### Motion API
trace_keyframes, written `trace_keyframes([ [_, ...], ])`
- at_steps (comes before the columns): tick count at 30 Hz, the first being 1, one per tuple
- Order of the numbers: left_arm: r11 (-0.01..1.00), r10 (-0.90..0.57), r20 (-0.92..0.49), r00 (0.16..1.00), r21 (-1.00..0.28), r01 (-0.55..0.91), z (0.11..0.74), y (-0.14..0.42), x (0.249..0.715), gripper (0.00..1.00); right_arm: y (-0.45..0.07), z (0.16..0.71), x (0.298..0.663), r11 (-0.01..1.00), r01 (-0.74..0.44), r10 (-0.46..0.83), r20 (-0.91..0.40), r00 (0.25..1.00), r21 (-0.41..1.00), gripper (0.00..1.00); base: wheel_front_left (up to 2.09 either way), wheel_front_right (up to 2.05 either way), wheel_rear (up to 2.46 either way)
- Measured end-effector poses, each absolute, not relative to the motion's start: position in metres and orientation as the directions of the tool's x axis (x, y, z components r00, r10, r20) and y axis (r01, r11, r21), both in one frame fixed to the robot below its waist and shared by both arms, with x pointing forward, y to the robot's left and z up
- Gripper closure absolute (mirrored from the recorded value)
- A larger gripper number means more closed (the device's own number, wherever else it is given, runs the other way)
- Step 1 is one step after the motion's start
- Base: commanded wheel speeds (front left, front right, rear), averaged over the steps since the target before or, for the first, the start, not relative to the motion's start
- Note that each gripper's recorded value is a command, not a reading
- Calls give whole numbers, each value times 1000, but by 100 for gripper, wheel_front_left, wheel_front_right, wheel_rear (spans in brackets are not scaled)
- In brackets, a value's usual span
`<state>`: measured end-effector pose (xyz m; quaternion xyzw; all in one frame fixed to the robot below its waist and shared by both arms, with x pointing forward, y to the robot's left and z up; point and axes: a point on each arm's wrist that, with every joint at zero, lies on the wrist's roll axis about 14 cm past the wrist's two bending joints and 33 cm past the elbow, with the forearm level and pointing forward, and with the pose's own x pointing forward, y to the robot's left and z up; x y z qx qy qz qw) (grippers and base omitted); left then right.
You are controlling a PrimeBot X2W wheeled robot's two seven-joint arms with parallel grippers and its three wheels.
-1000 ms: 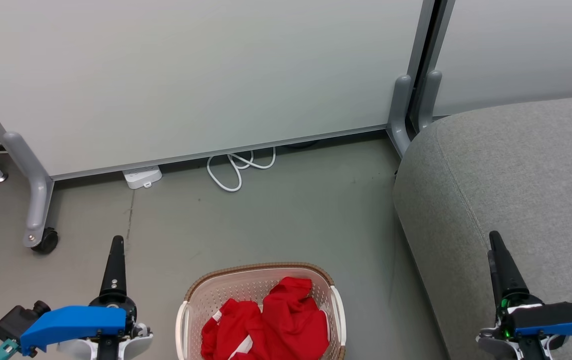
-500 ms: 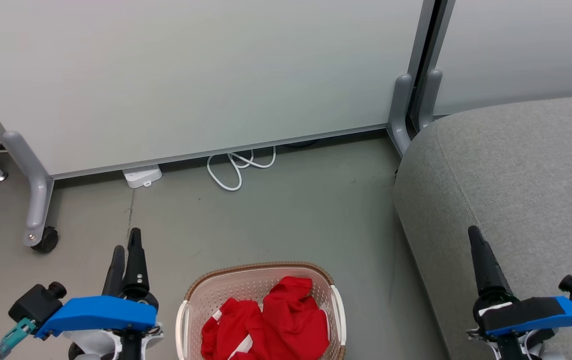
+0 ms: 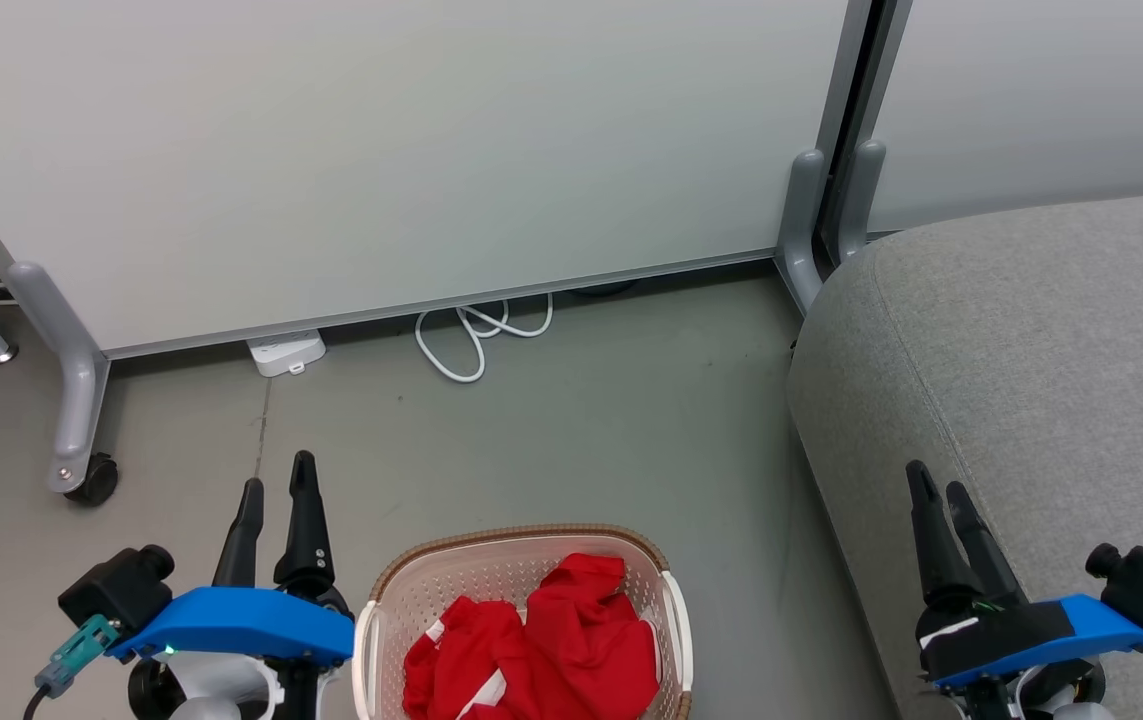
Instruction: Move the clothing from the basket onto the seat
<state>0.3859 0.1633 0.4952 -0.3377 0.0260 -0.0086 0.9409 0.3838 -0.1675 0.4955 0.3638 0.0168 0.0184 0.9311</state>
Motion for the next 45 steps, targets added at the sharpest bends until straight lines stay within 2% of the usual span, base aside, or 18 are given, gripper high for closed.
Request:
trace_keyframes([
  [21,908,-65,-13,998,-415,53,497,153,386,0,-159,497,384,877,-74,80,8,997,476,0,0,0,0],
  [45,974,-110,25,994,-196,113,501,141,386,0,-144,500,385,954,-145,140,38,989,263,0,0,0,0],
])
